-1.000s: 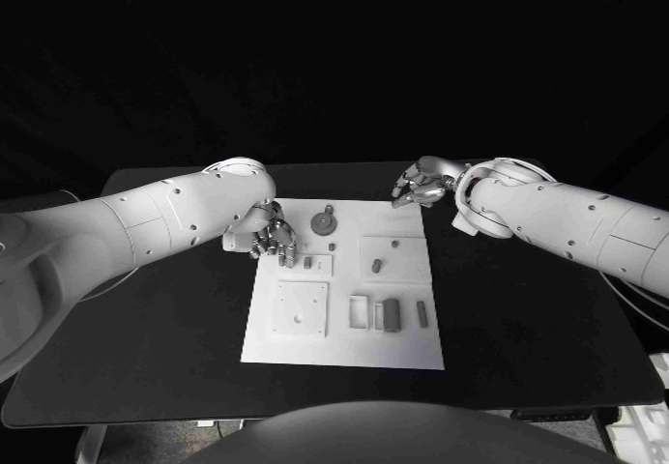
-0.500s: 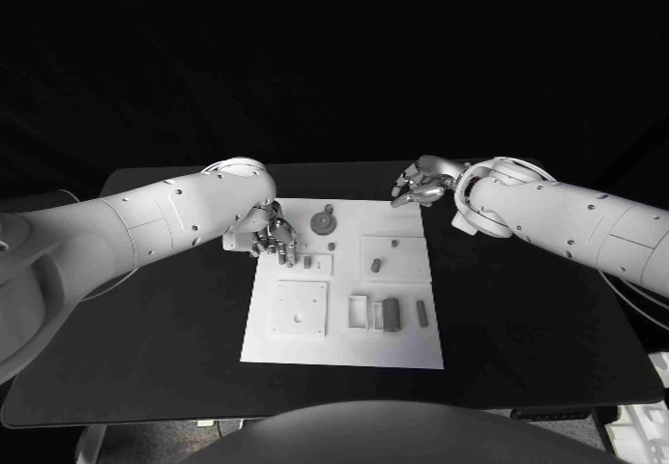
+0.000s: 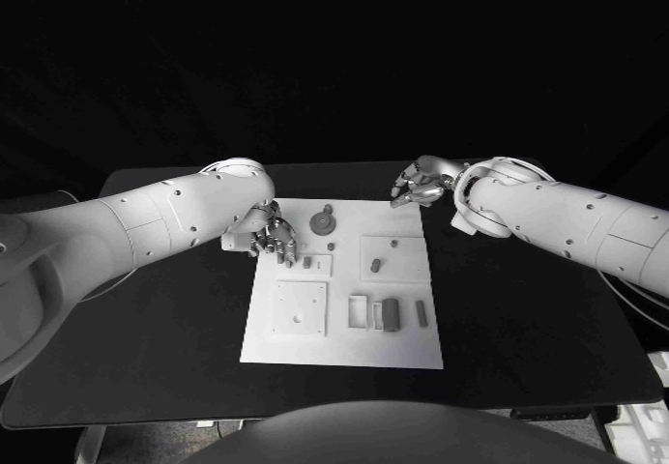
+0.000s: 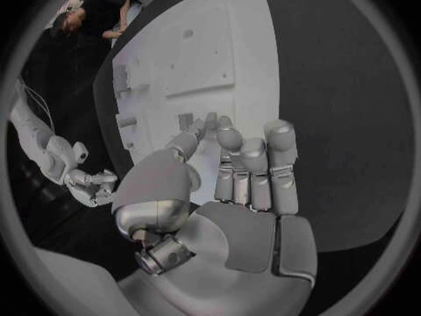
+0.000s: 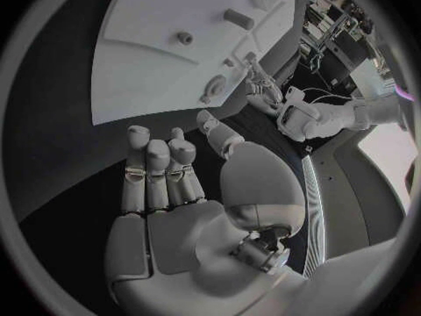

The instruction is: Assemble the parts on the task board

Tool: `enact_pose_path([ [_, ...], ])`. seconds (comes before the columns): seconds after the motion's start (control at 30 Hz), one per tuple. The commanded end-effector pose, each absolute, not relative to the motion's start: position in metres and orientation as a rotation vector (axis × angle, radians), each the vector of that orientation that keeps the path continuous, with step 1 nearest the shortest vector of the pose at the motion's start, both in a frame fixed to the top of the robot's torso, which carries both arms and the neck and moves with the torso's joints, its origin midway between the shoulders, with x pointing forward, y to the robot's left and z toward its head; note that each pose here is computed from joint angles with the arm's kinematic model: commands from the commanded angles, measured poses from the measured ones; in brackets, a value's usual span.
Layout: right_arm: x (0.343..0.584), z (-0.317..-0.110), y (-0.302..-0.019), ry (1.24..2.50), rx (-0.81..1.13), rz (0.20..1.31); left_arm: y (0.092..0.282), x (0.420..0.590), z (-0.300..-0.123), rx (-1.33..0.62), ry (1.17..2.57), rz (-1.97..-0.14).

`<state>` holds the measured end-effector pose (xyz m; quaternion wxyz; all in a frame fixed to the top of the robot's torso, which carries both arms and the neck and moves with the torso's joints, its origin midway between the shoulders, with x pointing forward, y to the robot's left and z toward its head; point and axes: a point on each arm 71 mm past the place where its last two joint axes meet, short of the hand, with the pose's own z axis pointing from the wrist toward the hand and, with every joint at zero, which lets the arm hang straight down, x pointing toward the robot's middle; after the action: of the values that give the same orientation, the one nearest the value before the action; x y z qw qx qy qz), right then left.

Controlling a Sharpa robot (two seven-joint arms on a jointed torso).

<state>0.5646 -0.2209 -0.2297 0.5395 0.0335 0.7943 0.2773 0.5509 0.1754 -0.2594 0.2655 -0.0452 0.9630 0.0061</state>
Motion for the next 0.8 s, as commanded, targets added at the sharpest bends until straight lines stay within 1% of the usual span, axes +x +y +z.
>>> enact_pose_path([
  [0.03, 0.564, -0.230, -0.221, 1.899, 0.073, 0.663, 0.179, 0.553, -0.259, -0.136, 2.565, 0.025],
  [0.33, 0.564, -0.230, -0.222, 1.899, 0.073, 0.663, 0.193, 0.553, -0.259, -0.173, 2.526, 0.007],
  [0.8, 0.564, -0.231, -0.224, 1.900, 0.076, 0.660, 0.213, 0.548, -0.259, -0.192, 2.536, 0.015],
])
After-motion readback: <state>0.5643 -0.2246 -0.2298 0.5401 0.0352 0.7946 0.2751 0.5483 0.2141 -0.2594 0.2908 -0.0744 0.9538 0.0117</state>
